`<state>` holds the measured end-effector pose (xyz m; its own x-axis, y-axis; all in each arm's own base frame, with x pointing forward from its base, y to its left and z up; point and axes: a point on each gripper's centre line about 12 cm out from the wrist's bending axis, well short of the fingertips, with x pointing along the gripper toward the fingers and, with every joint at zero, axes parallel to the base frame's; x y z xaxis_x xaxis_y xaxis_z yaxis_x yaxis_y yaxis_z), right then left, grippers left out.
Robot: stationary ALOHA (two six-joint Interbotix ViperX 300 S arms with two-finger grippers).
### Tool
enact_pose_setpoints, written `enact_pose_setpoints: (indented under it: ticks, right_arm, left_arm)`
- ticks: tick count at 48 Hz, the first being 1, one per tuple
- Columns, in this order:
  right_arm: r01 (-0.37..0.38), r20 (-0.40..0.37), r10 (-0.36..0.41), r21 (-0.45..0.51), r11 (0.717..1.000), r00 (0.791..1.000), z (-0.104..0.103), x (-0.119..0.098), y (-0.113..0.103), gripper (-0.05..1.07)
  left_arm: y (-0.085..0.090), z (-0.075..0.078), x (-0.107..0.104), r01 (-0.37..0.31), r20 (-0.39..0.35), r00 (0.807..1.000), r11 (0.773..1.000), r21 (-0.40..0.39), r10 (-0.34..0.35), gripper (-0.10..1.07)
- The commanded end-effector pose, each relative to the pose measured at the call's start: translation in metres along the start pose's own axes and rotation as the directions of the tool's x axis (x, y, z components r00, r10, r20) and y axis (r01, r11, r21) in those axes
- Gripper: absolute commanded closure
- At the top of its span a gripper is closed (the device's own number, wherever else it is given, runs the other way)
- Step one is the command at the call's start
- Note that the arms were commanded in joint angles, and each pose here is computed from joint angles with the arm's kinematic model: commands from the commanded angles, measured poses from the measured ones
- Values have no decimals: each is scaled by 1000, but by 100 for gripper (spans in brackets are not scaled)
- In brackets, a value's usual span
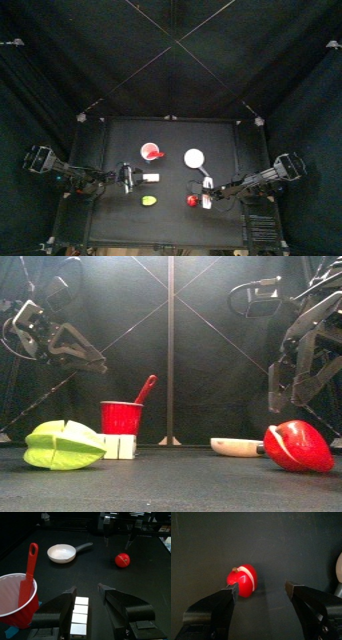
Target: Grab starfruit
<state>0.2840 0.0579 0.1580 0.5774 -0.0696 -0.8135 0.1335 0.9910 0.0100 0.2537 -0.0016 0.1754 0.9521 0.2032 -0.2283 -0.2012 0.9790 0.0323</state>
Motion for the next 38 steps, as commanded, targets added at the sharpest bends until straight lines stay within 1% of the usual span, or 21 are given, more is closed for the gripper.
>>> enact_pose_setpoints:
  ticks: [1, 7, 13, 19, 23, 29, 33, 38]
  right_arm:
    - [-12, 24, 11, 8, 1000, 1000, 6, -5, 2, 1]
    - [-17, 35, 16, 6, 1000, 999, 9, -9, 4, 1]
    - [-30, 57, 30, 1, 1000, 998, 11, -16, 6, 1]
    - [-29, 95, 30, -16, 999, 995, 18, -28, 4, 1]
    - [-10, 153, 15, -32, 999, 988, 28, -43, -2, 1]
    - [12, 239, 5, -67, 998, 971, 37, -63, -9, 1]
    - [15, 282, 5, -67, 998, 959, 37, -78, -14, 1]
    - [3, 319, 18, -66, 998, 947, 31, -92, -18, 1]
  left_arm:
    - [-1, 5, 2, 0, 17, 1000, 1000, -3, 0, 18]
    - [-4, 6, 2, 9, 17, 1000, 1000, -12, -9, 18]
    - [-20, 11, 3, 75, 10, 997, 997, -20, -75, 17]
    - [-33, 22, 9, 129, -16, 991, 991, -44, -129, 17]
    - [-39, 29, 14, 148, -46, 987, 986, -78, -152, 17]
    - [-45, 31, 18, 161, -112, 978, 977, -139, -177, 17]
    - [-50, 32, 19, 185, -154, 966, 969, -161, -210, 17]
    - [-56, 35, 19, 217, -193, 949, 960, -177, -250, 18]
